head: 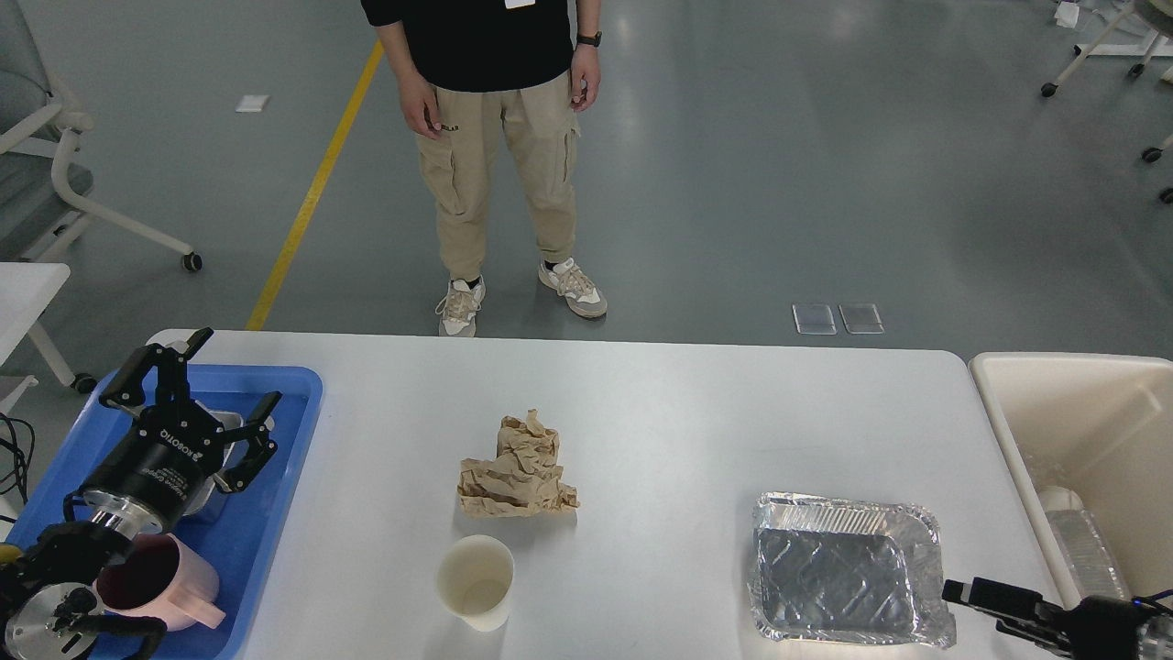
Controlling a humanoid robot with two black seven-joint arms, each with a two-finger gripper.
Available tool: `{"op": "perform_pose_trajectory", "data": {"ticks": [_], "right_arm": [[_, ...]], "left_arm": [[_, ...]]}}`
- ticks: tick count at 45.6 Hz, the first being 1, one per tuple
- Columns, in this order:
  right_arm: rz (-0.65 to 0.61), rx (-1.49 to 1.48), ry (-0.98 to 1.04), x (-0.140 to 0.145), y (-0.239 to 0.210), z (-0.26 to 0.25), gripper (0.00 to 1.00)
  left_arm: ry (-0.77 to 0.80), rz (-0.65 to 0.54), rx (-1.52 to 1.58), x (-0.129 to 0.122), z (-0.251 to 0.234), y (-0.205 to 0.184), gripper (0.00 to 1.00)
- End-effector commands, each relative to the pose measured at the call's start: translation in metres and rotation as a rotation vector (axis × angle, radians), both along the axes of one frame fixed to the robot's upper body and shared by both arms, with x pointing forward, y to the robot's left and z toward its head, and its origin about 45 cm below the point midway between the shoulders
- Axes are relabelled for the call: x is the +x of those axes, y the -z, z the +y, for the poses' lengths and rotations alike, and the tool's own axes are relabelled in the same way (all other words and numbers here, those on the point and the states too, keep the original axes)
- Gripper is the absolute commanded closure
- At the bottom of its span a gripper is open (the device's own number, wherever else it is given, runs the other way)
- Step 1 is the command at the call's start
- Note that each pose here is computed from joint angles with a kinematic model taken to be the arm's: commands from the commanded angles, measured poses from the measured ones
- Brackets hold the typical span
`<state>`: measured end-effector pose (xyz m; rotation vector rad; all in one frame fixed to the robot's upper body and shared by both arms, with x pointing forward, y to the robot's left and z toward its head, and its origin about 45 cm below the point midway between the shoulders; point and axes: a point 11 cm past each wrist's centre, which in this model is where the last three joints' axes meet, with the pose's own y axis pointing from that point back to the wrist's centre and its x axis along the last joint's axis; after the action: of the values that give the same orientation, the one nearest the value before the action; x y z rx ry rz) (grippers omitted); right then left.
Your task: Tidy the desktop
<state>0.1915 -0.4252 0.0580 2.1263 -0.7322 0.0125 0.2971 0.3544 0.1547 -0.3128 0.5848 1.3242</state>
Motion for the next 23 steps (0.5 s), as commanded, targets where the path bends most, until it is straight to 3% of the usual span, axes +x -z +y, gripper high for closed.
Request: {"op": "perform_pose_trajectory", "data": {"ticks": [1, 9, 23], "right_arm": [[0.024, 0.020, -0.049, -0.004, 0.010, 0.017, 0.00], [0.061, 0.013, -0.096, -0.014, 0.018, 0.024, 0.00], [0.037, 0.006, -0.098, -0.007, 0.016, 0.021, 0.00]], "left_arm": [[-0.001, -0.002, 0.000, 0.000, 0.000, 0.000, 0.03], [-0.002, -0.004, 0.004, 0.001, 0.001, -0.001, 0.03], [0.001, -0.004, 0.003, -0.001, 0.001, 0.000, 0.03]]}}
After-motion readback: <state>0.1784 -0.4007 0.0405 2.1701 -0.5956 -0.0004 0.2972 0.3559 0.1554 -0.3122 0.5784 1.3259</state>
